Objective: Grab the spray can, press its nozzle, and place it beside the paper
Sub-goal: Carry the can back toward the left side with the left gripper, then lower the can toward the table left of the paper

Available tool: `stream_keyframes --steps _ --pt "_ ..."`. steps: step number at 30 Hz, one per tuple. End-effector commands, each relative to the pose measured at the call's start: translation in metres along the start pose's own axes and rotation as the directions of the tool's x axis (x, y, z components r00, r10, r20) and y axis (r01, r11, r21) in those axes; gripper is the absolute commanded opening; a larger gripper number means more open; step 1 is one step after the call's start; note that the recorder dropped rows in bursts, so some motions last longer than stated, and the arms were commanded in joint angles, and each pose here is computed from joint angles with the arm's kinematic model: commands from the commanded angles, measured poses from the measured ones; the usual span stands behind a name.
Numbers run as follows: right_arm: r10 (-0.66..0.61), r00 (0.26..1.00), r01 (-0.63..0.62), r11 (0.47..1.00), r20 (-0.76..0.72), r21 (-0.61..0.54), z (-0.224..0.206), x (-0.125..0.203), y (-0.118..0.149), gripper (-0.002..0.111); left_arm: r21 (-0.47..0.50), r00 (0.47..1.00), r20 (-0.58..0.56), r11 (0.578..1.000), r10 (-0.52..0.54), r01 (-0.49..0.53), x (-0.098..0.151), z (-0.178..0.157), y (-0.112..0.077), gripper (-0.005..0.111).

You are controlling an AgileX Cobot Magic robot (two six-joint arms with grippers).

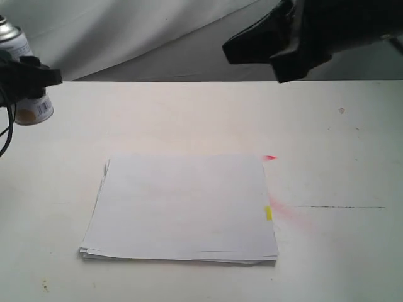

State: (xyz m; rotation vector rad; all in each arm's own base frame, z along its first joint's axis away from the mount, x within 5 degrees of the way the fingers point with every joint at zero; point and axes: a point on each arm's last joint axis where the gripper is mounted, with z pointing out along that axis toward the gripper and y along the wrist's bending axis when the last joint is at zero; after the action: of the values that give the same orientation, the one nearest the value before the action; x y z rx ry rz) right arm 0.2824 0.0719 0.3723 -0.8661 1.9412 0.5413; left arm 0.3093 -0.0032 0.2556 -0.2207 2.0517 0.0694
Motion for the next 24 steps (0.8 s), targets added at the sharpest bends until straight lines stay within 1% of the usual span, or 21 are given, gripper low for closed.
stream_keyframes --steps 1,4,8,15,19,22,24 --pt "-0.024 1.0 0.023 0.996 0.01 0.085 -0.041 -0.002 0.028 0.0 -0.038 1.0 -0.023 0.999 0.002 -0.003 0.013 -0.003 0.007 0.0" --pt "-0.012 0.999 0.007 0.994 0.045 0.105 -0.063 0.006 0.052 0.0 -0.044 0.999 -0.05 0.999 0.008 -0.01 0.023 -0.004 0.008 0.0" --pt "0.042 0.996 -0.053 0.99 0.082 0.129 -0.081 0.029 0.078 0.0 -0.044 0.998 -0.066 0.999 0.011 -0.014 0.028 -0.004 0.009 0.0" --pt "0.06 0.983 -0.096 0.973 0.174 0.208 -0.102 0.08 0.117 0.0 -0.044 0.998 -0.066 0.999 0.011 -0.014 0.028 -0.004 0.009 0.0" --pt "0.068 0.971 -0.133 0.951 0.23 0.278 -0.103 0.11 0.124 0.0 -0.044 0.998 -0.066 0.999 0.011 -0.014 0.028 -0.004 0.009 0.0" --pt "0.094 0.961 -0.18 0.928 0.261 0.327 -0.097 0.131 0.122 0.0 -0.044 0.998 -0.066 0.999 0.011 -0.014 0.028 -0.004 0.009 0.0" --pt "0.123 0.958 -0.209 0.917 0.258 0.34 -0.091 0.143 0.119 0.0 -0.044 0.998 -0.066 0.999 0.013 -0.015 0.028 -0.004 0.009 0.0"
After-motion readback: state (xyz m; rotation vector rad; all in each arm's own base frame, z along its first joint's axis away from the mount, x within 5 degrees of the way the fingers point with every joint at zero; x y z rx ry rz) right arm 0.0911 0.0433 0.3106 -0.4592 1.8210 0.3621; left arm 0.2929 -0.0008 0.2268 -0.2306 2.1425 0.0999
